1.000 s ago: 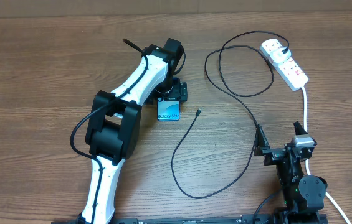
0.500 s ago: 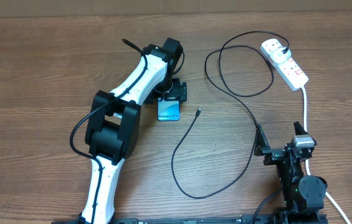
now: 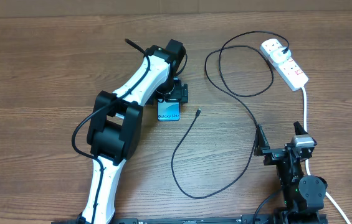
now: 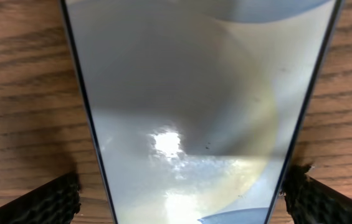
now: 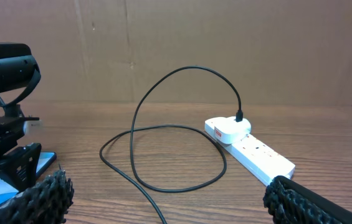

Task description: Plug charger to phone and switch on socket

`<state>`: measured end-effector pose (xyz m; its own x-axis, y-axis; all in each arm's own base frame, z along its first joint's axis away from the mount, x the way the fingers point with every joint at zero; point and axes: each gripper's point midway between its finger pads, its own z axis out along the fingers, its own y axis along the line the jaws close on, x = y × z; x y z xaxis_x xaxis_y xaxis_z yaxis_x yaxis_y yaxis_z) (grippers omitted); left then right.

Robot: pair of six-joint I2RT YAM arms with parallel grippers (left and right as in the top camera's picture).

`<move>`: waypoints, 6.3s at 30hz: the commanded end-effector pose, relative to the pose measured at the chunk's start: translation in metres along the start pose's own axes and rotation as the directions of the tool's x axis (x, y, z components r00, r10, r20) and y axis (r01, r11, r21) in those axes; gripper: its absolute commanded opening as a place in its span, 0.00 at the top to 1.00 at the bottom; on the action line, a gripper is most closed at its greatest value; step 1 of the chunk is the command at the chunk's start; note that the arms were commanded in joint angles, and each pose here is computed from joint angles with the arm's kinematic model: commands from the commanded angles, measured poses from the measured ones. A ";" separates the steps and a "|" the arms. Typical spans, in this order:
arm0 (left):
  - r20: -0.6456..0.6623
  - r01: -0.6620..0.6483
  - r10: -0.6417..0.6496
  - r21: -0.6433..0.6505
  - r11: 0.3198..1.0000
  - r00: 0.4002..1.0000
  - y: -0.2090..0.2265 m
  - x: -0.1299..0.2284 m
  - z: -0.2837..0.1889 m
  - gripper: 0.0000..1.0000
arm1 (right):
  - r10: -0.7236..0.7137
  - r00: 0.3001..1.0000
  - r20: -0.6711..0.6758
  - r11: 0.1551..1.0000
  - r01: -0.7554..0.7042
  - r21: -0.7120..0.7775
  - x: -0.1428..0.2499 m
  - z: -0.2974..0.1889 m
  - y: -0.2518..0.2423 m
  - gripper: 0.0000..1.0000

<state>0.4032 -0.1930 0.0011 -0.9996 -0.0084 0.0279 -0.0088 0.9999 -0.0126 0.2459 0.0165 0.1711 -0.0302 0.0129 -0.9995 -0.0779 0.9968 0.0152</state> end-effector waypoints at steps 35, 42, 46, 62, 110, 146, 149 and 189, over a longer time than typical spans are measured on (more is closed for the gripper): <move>-0.033 0.060 -0.063 -0.090 0.994 0.997 0.018 0.004 0.024 0.00 | 0.003 1.000 0.003 1.000 -0.003 0.004 0.002 0.000 0.000 0.00; -0.021 0.053 -0.056 -0.114 0.992 0.998 0.023 0.002 0.024 0.00 | 0.003 1.000 0.003 1.000 -0.003 0.004 0.002 0.000 0.000 0.00; -0.015 0.053 -0.055 -0.124 0.991 0.998 0.025 0.001 0.024 0.00 | 0.003 1.000 0.003 1.000 -0.003 0.004 0.002 0.000 0.000 0.00; -0.004 0.057 -0.058 -0.142 0.988 0.998 0.030 -0.001 0.023 0.00 | 0.003 1.000 0.003 1.000 -0.003 0.004 0.002 0.000 0.000 0.00; 0.001 0.069 -0.070 -0.141 0.988 0.998 0.035 -0.005 0.023 0.14 | 0.003 1.000 0.003 1.000 -0.003 0.004 0.002 0.000 0.000 0.00; -0.005 0.066 -0.068 -0.146 0.987 0.998 0.035 -0.004 0.028 0.25 | 0.003 1.000 0.003 1.000 -0.003 0.004 0.002 0.000 0.000 0.00; -0.006 0.066 -0.068 -0.146 0.987 0.998 0.035 -0.004 0.028 0.26 | 0.003 1.000 0.003 1.000 -0.003 0.004 0.002 0.000 0.000 0.00; -0.048 0.092 -0.097 -0.097 0.991 0.994 0.041 -0.003 0.028 0.18 | 0.003 1.000 0.003 1.000 -0.003 0.004 0.002 0.000 0.000 0.00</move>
<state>0.4107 -0.1708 0.0011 -0.9962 -0.0731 0.0474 -0.0734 0.9973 -0.0049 0.2459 0.0165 0.1710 -0.0305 0.0125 -0.9995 -0.0779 0.9969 0.0148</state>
